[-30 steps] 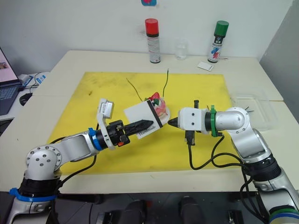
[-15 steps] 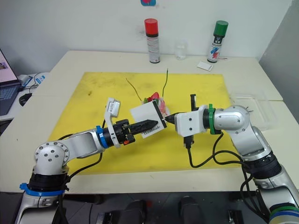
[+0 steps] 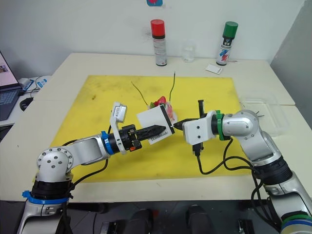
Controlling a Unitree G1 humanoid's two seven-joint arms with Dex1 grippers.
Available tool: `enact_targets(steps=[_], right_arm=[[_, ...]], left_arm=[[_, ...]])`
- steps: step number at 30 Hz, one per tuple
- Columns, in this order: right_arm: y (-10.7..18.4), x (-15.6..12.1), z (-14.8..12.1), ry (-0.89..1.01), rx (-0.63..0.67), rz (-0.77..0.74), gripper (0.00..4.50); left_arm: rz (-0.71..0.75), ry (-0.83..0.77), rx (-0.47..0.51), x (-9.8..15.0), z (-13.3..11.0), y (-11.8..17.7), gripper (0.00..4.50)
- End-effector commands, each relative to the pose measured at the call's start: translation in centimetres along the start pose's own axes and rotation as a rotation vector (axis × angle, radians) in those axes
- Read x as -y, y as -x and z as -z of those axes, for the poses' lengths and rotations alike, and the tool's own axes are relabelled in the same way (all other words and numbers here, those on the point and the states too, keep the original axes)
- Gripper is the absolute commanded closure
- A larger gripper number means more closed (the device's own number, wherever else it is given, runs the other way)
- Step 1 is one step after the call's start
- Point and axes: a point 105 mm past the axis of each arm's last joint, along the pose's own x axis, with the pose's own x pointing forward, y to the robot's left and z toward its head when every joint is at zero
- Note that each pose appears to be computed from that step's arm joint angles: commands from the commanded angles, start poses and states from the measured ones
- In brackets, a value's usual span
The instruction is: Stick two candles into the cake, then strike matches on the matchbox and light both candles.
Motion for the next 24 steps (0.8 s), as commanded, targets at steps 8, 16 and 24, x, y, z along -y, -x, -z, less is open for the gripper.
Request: enact_targets(steps=[8, 16, 24], right_arm=[[0.0, 0.9, -0.9, 0.058, 0.010, 0.015, 4.48], [0.1, 1.1, -1.2, 0.082, 0.013, 0.017, 4.48], [-0.6, -1.9, -0.1, 0.243, -0.066, -0.176, 4.48]], left_arm=[[0.058, -0.033, 0.022, 1.5, -0.8, 0.1, 4.50], [0.044, -0.034, 0.020, 1.3, -0.8, -0.1, 4.50], [0.160, -0.085, 0.035, 4.1, -2.5, -1.0, 4.50]])
